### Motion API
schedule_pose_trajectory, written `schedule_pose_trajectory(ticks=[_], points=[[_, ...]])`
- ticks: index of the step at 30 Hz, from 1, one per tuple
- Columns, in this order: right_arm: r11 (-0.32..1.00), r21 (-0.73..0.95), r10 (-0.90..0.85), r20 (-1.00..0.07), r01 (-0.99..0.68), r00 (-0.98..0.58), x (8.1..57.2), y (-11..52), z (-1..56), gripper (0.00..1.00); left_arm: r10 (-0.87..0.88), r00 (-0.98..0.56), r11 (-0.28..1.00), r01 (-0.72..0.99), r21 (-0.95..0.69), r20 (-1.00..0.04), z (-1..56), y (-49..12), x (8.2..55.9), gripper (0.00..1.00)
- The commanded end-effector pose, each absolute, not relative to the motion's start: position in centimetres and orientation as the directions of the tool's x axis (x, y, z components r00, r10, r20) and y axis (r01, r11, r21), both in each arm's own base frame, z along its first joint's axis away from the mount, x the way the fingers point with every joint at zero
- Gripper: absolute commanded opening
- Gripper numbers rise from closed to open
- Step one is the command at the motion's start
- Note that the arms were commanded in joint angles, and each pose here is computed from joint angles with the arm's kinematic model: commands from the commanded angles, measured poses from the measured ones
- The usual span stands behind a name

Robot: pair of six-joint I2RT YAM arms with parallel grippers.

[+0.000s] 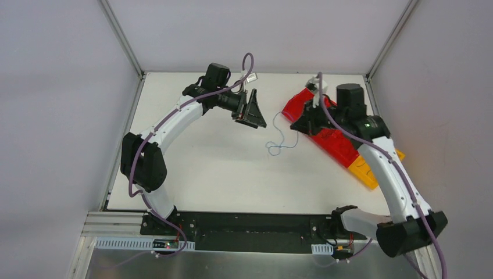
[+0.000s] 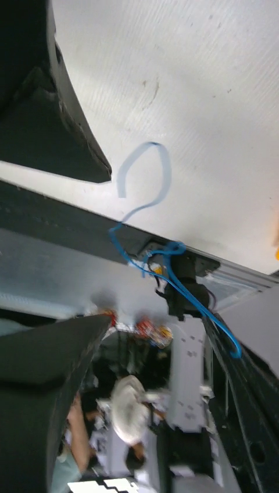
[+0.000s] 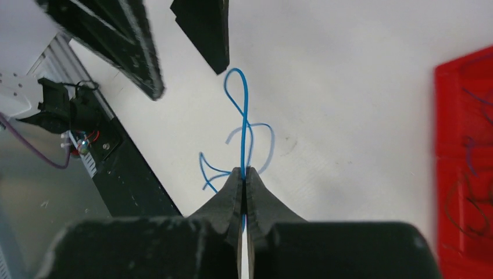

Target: Untangle the cables

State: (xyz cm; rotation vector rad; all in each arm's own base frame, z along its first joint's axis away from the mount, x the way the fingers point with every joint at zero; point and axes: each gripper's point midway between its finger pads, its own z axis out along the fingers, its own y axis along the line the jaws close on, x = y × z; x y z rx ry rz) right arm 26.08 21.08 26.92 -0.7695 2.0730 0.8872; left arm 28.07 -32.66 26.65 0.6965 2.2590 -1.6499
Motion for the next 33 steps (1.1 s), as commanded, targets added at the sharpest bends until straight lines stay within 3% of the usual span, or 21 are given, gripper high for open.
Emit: schedule_pose_trajectory(ticks=[1, 10, 16, 23, 33], points=[[0.709, 0.278, -0.201, -0.801, -0.648, -0.563, 23.2, 14.7, 29.5, 0.0, 0.165, -0.794, 0.285, 0.606, -0.742, -0.585, 29.1, -32.5, 29.4, 0.99], [0.923, 0.181, -0.136, -0.671, -0.339, -0.729, 16.6, 1.4, 30.6, 0.0, 0.181, -0.754, 0.399, 0.644, -0.653, -0.632, 26.1, -31.8, 31.6, 0.99], [0.993, 0.072, -0.031, -0.595, -0.091, -0.803, 16.0, -5.6, 30.9, 0.0, 0.172, -0.755, 0.483, 0.625, -0.614, -0.633, 24.4, -31.5, 33.5, 0.99], [0.988, -0.109, 0.023, -0.576, 0.105, -0.817, 15.6, -12.1, 28.8, 0.0, 0.182, -0.737, 0.525, 0.633, -0.57, -0.651, 23.8, -31.1, 34.3, 0.99], [0.933, -0.194, 0.112, -0.643, 0.303, -0.757, 18.3, -18.1, 26.3, 0.0, 0.212, -0.732, 0.567, 0.632, -0.528, -0.648, 22.5, -30.1, 34.3, 0.99]])
